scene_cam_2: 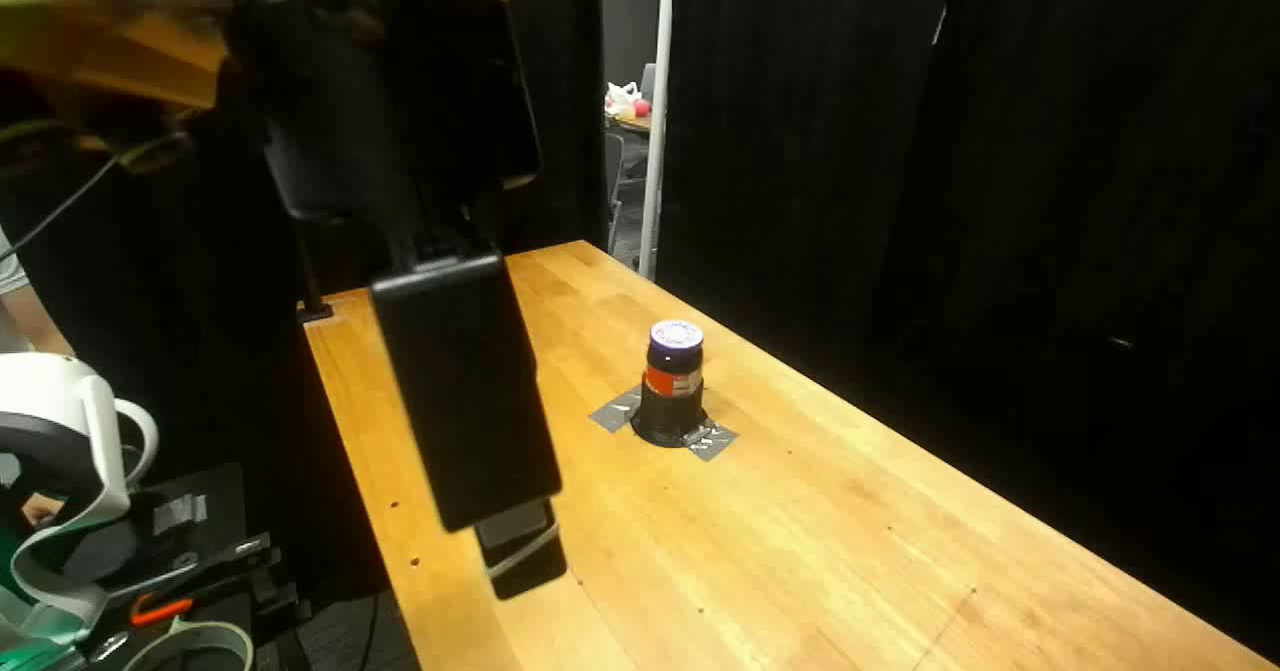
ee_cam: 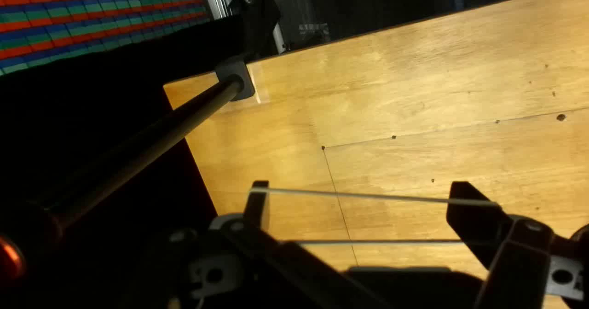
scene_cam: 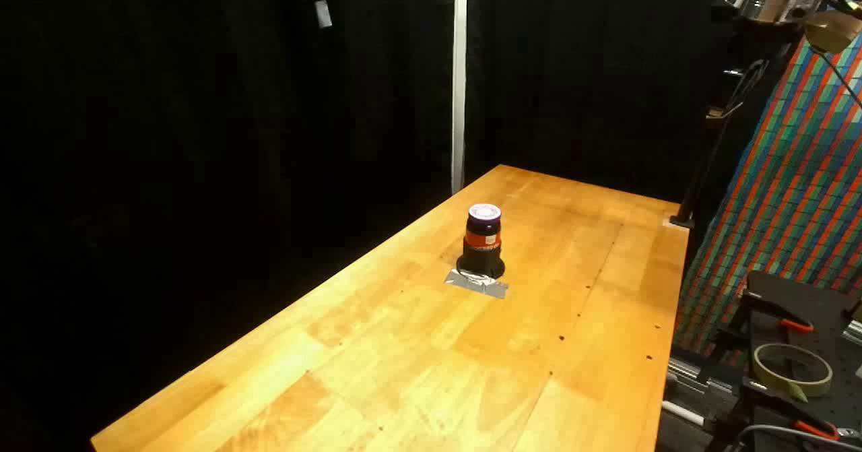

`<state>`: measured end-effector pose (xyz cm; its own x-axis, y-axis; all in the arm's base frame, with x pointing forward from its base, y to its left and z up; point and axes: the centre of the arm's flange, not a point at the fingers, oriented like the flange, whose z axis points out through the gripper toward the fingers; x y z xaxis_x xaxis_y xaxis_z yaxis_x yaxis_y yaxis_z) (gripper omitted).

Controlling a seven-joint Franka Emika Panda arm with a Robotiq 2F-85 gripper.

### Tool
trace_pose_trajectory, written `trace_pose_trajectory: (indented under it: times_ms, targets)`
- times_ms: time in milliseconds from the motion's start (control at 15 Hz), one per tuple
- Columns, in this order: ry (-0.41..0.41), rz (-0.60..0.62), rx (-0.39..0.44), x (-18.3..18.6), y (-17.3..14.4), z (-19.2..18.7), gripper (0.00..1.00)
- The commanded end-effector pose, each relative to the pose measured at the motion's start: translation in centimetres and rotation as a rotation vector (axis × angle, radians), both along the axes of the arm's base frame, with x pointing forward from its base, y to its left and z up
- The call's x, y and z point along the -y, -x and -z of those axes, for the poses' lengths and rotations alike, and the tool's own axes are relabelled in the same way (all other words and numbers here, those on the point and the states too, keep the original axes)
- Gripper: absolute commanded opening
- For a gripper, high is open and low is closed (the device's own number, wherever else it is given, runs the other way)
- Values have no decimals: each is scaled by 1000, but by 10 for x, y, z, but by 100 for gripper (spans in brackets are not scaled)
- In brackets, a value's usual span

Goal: Put the rubber band around the jar.

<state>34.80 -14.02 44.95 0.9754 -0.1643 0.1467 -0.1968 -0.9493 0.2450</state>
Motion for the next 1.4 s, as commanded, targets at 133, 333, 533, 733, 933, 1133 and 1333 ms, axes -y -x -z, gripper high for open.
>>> trace_pose_trajectory:
  times_ms: [133, 333, 533, 733, 933, 1133, 1333]
  targets:
    - [3, 0, 8, 0, -1, -4, 100]
    - [3, 0, 8, 0, -1, -4, 100]
    - [3, 0, 8, 0, -1, -4, 100]
    - [-71, -12, -64, -41, -34, 1, 100]
    - [-137, -18, -121, -91, -66, 14, 100]
    - [-193, -5, -98, -143, -99, 27, 100]
    - [-216, 19, 0, -182, -128, 40, 100]
